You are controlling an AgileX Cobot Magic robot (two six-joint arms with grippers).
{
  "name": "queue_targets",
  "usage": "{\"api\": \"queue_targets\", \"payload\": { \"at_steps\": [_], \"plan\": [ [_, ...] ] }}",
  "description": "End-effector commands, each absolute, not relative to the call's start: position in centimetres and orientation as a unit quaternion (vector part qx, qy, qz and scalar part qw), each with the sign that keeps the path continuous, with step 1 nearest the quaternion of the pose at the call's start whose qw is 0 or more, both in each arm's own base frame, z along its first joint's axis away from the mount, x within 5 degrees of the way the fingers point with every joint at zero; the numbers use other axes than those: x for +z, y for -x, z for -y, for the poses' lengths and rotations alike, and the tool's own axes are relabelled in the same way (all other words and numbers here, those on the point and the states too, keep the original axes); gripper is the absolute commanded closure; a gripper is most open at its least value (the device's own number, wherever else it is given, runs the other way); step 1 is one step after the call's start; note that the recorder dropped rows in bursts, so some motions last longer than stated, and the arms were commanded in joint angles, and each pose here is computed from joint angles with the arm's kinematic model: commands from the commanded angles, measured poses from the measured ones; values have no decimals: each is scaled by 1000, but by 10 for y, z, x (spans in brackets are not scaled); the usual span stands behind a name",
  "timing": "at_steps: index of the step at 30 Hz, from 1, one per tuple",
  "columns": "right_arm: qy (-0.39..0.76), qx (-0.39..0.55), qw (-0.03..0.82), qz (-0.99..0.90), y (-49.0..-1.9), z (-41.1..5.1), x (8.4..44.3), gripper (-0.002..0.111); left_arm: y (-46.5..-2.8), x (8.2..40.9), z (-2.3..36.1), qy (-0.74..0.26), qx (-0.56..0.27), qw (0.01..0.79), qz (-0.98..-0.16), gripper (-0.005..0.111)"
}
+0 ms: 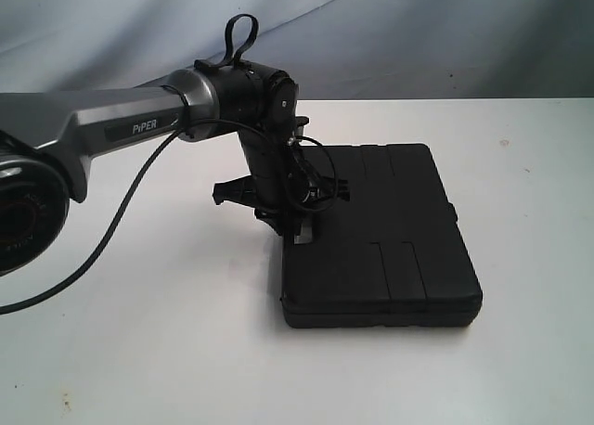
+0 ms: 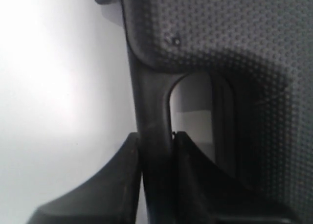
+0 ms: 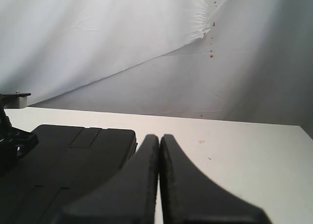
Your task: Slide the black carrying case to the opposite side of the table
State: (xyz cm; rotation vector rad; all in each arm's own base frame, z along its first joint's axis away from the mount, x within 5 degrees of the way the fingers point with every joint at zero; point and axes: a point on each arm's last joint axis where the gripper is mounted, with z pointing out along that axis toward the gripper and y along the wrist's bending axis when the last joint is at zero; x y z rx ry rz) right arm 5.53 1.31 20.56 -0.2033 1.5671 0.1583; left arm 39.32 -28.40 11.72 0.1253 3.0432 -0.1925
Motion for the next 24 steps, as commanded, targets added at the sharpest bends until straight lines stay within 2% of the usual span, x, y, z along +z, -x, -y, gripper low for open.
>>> {"api": "queue_targets", "payload": {
  "at_steps": [1, 17, 24],
  "plan": [
    [94, 63, 702, -703, -55, -13, 205, 108, -393, 121, 282, -65, -54, 49, -995, 107],
    [93, 64, 702, -703, -55, -13, 205, 108, -393, 122, 280, -79, -66, 43, -994, 107],
    [93, 64, 702, -703, -55, -13, 205, 108, -397, 131, 264, -81, -60, 49, -994, 107]
  ]
}}
